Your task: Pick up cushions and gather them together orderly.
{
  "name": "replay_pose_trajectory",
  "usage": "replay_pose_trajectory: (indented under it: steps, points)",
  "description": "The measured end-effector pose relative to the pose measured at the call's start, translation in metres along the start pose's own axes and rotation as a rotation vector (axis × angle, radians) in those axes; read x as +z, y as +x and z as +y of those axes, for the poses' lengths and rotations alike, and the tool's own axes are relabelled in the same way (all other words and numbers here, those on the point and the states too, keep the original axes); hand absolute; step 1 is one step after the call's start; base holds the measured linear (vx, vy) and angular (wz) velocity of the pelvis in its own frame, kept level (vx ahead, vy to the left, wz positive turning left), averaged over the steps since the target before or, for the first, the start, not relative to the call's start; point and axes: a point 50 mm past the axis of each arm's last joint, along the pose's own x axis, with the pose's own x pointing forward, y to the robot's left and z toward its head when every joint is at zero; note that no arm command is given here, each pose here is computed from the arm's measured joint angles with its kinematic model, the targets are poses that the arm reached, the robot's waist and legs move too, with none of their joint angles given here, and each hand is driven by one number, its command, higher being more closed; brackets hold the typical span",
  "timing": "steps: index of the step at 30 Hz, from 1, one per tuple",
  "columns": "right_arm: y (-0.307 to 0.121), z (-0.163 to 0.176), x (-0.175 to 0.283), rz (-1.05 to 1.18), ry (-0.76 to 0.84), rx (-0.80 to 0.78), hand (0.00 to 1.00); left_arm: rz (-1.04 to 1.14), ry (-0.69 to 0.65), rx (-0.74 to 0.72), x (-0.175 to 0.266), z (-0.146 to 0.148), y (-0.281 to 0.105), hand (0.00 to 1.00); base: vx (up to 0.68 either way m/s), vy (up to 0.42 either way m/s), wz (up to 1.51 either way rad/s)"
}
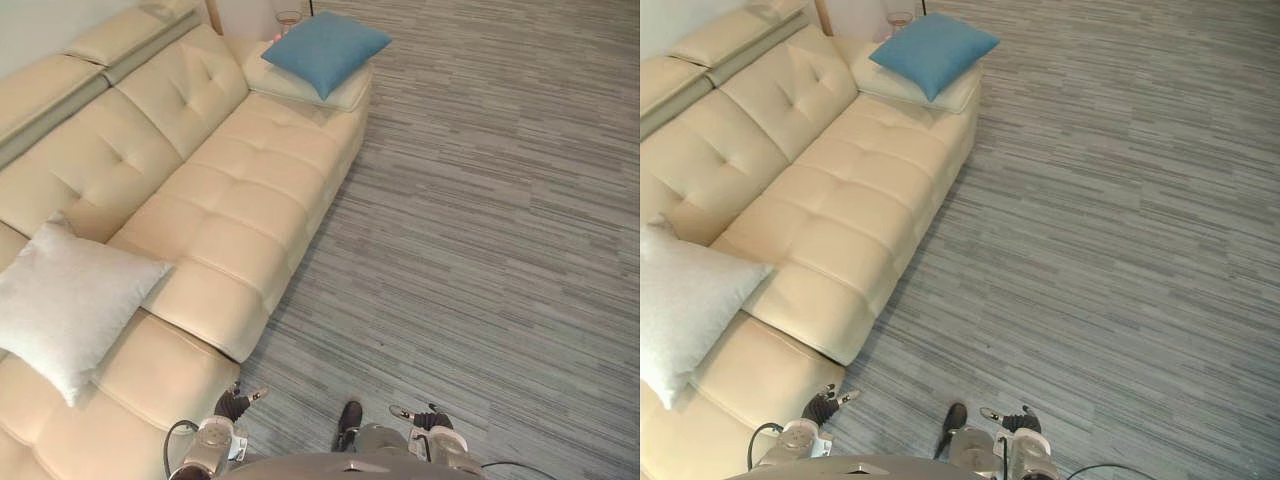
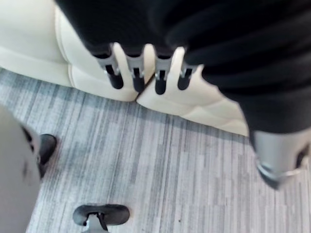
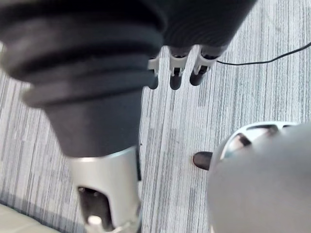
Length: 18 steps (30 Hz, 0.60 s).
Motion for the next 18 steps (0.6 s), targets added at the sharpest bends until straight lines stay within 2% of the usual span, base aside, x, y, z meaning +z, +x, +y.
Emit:
replay_pose_trajectory:
  steps: [6,12,15,18]
  points:
    - [0.003,-0.01,0.003,-0.005,-0.017,-0.021,0.0,-0.019,-0.061,0.027,0.001,0.0,-0.003,0.0,0.06,0.02,-0.73]
    - [0.001,-0.014,-0.002,0.002,-0.022,-0.042,0.0,-0.034,-0.099,0.048,0.004,0.003,-0.003,0.0,0.08,0.163,-0.88]
    - [0.001,-0.009,0.005,-0.027,-0.042,-0.025,0.0,-0.035,-0.123,0.046,0.005,-0.001,-0.003,0.0,0.14,0.185,-0.98]
    - [-0.003,0.005,-0.002,-0.01,-0.022,0.005,0.0,-0.054,-0.105,0.075,0.009,0.012,-0.001,0.0,0.26,0.194,-0.38]
